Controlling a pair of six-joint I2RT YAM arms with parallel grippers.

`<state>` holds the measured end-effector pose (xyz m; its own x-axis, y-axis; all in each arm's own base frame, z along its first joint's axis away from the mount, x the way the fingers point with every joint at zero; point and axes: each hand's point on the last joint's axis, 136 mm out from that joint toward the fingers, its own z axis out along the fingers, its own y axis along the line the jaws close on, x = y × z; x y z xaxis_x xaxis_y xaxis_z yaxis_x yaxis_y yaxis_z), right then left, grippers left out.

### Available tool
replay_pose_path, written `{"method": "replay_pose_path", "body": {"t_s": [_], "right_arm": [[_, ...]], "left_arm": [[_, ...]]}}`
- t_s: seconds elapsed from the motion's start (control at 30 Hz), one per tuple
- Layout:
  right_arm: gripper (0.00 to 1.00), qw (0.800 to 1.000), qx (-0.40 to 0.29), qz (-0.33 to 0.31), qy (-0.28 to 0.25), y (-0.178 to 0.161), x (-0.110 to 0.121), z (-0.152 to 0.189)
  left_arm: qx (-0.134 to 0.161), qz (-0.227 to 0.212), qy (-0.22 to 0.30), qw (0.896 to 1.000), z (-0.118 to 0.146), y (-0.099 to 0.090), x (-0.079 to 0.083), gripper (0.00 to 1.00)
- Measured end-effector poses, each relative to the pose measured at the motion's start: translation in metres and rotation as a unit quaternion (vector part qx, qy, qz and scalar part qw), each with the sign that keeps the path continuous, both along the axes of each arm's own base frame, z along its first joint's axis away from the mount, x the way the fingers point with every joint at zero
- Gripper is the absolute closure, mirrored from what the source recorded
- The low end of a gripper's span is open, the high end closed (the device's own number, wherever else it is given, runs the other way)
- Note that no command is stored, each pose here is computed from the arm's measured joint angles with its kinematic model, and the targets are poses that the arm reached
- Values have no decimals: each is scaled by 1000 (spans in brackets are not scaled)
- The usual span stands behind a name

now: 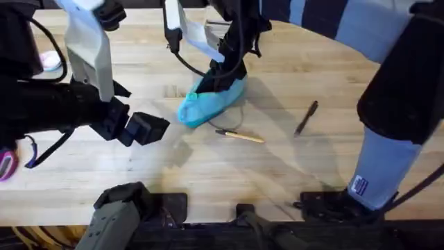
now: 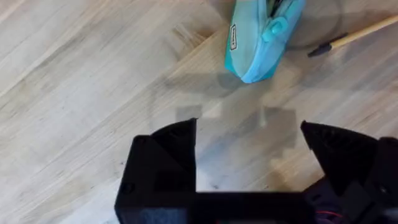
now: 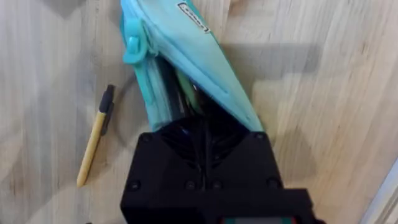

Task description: Unzip the bag, pick up the pens from the table one at a time and place them inside, then zip the bag closed.

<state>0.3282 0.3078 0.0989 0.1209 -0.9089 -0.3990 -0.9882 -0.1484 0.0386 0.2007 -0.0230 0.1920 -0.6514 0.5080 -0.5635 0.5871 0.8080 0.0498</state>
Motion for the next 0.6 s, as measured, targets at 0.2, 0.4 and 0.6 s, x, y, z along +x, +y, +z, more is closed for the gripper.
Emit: {"method": "replay_pose_path", "body": {"t_s": [0.2, 0.4, 0.6], "right_arm": [[969, 1000, 4, 0, 3, 1, -1, 1], [819, 1000, 5, 1, 3, 1, -1, 1], [30, 1000, 6, 2, 3, 2, -1, 1]], "left_arm": [[0, 0, -2, 1000, 0, 0, 1, 7], [0, 0, -2, 1000, 0, 0, 1, 7], [0, 0, -2, 1000, 0, 0, 1, 7]]}}
